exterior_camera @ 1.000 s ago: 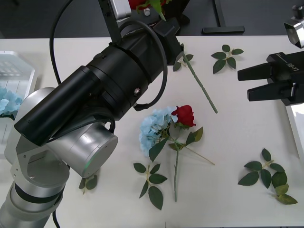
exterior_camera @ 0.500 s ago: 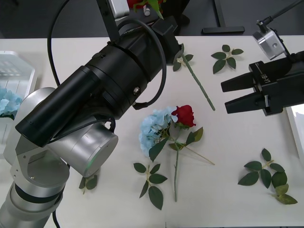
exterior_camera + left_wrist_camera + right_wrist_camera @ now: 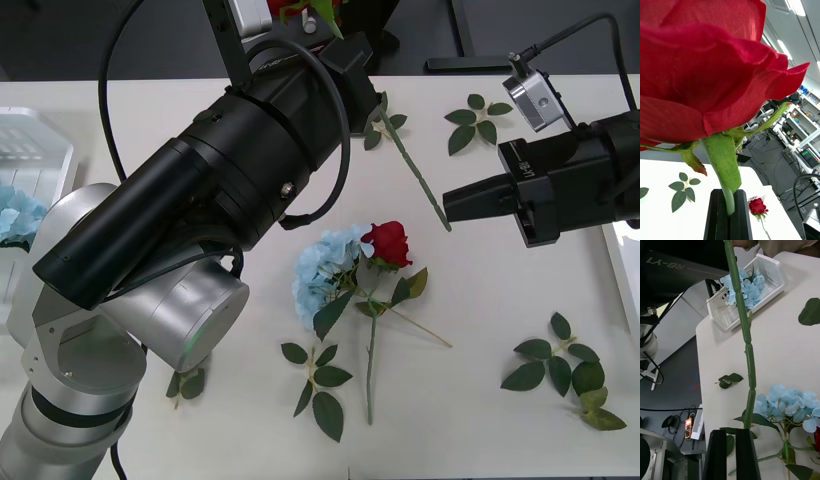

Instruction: Place the red flowers into the right box and the blue flowers into the left box. If a person shows an open palm, hand one flower to the person first, then continue sorting.

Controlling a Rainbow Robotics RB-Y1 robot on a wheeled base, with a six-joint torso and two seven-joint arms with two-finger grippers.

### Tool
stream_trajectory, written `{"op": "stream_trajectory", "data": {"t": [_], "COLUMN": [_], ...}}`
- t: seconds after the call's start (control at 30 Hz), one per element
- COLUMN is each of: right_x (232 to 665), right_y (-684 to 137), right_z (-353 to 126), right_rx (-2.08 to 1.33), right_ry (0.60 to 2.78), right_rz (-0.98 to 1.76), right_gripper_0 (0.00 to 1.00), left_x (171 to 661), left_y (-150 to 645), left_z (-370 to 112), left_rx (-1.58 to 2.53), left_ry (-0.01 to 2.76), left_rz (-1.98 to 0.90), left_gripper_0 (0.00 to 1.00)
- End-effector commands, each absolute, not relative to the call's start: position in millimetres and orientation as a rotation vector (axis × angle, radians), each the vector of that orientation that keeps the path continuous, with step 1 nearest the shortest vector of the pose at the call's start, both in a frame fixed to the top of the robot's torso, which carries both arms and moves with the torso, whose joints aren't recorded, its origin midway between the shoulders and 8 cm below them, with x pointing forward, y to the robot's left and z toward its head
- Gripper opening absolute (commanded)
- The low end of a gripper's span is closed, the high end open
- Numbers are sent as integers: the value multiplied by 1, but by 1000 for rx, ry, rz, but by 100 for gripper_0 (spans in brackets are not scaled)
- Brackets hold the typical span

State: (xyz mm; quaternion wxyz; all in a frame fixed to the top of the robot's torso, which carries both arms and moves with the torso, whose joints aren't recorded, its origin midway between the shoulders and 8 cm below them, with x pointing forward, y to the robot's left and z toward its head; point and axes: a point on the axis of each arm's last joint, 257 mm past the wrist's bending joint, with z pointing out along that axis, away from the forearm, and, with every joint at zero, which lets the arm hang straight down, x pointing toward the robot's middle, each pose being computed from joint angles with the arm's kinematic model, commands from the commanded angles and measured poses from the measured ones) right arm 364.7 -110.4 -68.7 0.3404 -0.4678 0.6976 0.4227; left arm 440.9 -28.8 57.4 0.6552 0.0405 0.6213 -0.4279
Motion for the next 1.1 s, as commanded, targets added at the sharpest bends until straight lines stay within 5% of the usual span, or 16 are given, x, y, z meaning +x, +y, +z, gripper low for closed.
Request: {"op": "stream_trajectory", "data": {"t": [0.03, 0.53, 0.57, 0.63, 0.73, 0.8, 1.1], "right_x": [361, 364, 365, 369, 372, 373, 388], "right_y": [-98, -102, -103, -107, -113, -116, -110], "right_z": [-60, -58, -57, -58, -60, -57, -54], "right_rx": [-1227, -1205, -1203, -1194, -1195, -1191, -1158], "right_ry": [1800, 1811, 1809, 1815, 1824, 1817, 1776], "right_rz": [1115, 1112, 1108, 1101, 1080, 1079, 1044], "right_gripper_0": [0, 1, 26, 62, 92, 100, 100], "left_x": [424, 425, 425, 425, 424, 424, 425], "left_y": [-41, -40, -40, -40, -40, -40, -39], "left_z": [87, 86, 87, 86, 87, 87, 87], "left_rx": [110, 113, 113, 113, 114, 114, 116], "left_ry": [1343, 1344, 1344, 1344, 1343, 1343, 1341], "left_rz": [-1041, -1034, -1034, -1034, -1034, -1034, -1025], "left_gripper_0": [0, 0, 0, 0, 0, 0, 0]}}
